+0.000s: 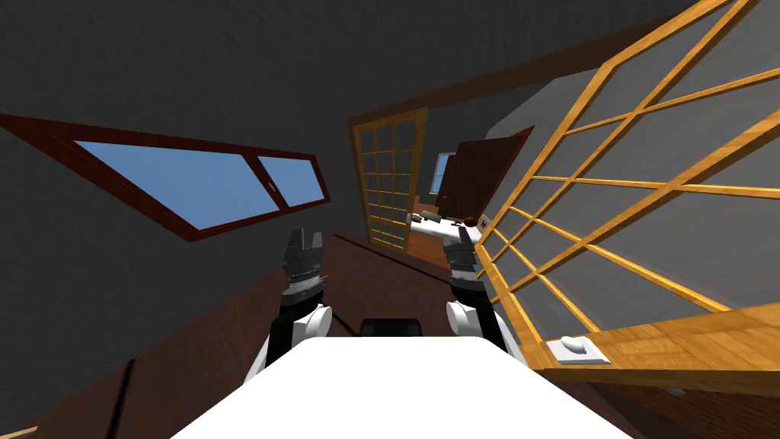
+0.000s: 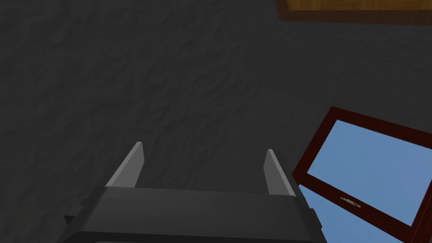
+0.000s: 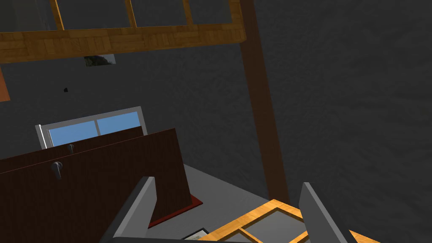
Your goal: Pull the door open
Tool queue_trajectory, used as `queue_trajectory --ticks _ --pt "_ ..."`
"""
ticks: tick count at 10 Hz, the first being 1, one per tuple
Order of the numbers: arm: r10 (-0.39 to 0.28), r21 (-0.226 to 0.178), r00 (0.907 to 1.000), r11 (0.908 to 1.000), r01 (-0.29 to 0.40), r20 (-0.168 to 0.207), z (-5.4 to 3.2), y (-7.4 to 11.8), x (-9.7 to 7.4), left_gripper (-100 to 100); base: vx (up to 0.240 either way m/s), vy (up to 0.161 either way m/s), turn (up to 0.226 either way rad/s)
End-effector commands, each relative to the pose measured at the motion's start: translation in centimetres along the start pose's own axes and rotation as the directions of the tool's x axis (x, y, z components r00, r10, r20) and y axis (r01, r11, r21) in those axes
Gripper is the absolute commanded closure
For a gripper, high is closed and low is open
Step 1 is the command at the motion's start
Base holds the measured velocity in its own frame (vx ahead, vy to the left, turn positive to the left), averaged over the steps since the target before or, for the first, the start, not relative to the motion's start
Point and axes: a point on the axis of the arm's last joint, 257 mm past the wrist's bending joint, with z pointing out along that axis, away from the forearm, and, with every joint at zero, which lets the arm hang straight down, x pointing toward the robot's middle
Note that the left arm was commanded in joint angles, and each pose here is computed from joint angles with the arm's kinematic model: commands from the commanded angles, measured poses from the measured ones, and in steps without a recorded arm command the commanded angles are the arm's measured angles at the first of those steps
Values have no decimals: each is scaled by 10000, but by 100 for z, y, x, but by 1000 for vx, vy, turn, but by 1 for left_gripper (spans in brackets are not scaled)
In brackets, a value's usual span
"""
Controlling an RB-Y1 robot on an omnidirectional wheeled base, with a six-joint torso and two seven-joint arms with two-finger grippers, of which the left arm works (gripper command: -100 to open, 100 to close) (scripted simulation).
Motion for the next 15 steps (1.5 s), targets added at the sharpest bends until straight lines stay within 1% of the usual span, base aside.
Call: queue_trajectory --ticks 1,3,4,5,7,8,10,12,15 --pt "387 -150 9990 9991 -390 -212 -35 106 43 -100 88 -37 -55" --pt "825 -306 9956 9960 -839 -454 -78 228 89 -100 155 -90 -44" --pt "1132 -409 9916 9924 -1158 -621 -111 314 119 -100 161 -115 -53" --pt "1284 -456 9892 9902 -1318 -707 -128 358 134 -100 169 -87 -41" --pt "1772 -597 9792 9812 -1836 -988 -185 497 179 -100 123 -45 -48" --pt "2137 -690 9694 9724 -2229 -1205 -231 604 212 -100 136 -91 -76" --pt "2494 -768 9578 9620 -2620 -1430 -279 710 243 -100 134 -77 -36" --pt "2893 -846 9423 9482 -3062 -1684 -337 831 277 -100 100 -66 -41" --pt "3467 -924 9146 9239 -3712 -2080 -430 1011 324 -100 98 -66 -44"
